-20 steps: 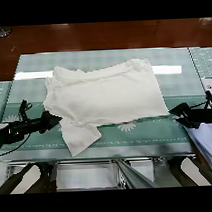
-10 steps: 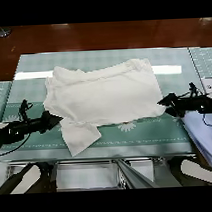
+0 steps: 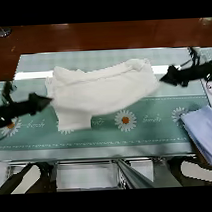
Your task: Fold the shirts.
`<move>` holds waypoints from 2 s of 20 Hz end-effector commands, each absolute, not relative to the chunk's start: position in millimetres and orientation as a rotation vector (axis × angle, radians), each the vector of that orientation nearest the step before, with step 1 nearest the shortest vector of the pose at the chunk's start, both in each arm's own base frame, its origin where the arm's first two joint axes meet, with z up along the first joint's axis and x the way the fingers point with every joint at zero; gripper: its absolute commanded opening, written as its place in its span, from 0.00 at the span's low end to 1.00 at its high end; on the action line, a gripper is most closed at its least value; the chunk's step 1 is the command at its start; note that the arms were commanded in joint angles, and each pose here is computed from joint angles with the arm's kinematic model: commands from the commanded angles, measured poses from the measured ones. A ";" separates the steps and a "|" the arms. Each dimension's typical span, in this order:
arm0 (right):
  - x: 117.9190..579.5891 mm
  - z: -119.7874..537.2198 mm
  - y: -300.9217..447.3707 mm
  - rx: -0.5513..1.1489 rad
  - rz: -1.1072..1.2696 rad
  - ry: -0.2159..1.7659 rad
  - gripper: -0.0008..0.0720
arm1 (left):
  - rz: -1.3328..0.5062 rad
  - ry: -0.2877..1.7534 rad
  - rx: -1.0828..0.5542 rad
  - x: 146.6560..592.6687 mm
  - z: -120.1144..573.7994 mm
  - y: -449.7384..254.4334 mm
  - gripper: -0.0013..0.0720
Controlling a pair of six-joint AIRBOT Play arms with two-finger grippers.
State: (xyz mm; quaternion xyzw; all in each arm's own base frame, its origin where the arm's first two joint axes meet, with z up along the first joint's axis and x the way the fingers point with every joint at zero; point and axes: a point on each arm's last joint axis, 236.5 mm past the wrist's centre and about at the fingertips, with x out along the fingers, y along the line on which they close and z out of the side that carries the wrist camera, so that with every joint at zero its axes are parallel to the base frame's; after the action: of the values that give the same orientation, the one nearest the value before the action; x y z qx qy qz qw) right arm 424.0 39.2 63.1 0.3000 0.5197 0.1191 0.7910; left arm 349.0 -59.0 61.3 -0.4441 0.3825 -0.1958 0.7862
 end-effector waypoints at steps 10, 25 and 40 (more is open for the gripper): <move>268.5 461.5 1.6 0.104 0.034 0.237 0.04 | -0.110 0.066 -0.100 290.2 477.8 -0.3 0.06; 176.7 413.7 24.3 0.116 0.039 0.368 0.04 | -0.013 0.106 0.017 204.8 444.0 -10.1 0.06; 476.1 113.7 5.8 0.620 0.134 0.761 0.04 | -0.018 0.513 -0.330 479.3 130.7 -7.2 0.07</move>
State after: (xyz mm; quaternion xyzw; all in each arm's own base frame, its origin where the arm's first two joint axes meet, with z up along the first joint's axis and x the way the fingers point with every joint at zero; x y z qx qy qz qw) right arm 421.7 7.8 156.2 0.2396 0.3687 0.0608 0.8961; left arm 438.3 -8.1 172.3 -0.1250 0.2579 -0.0313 0.9575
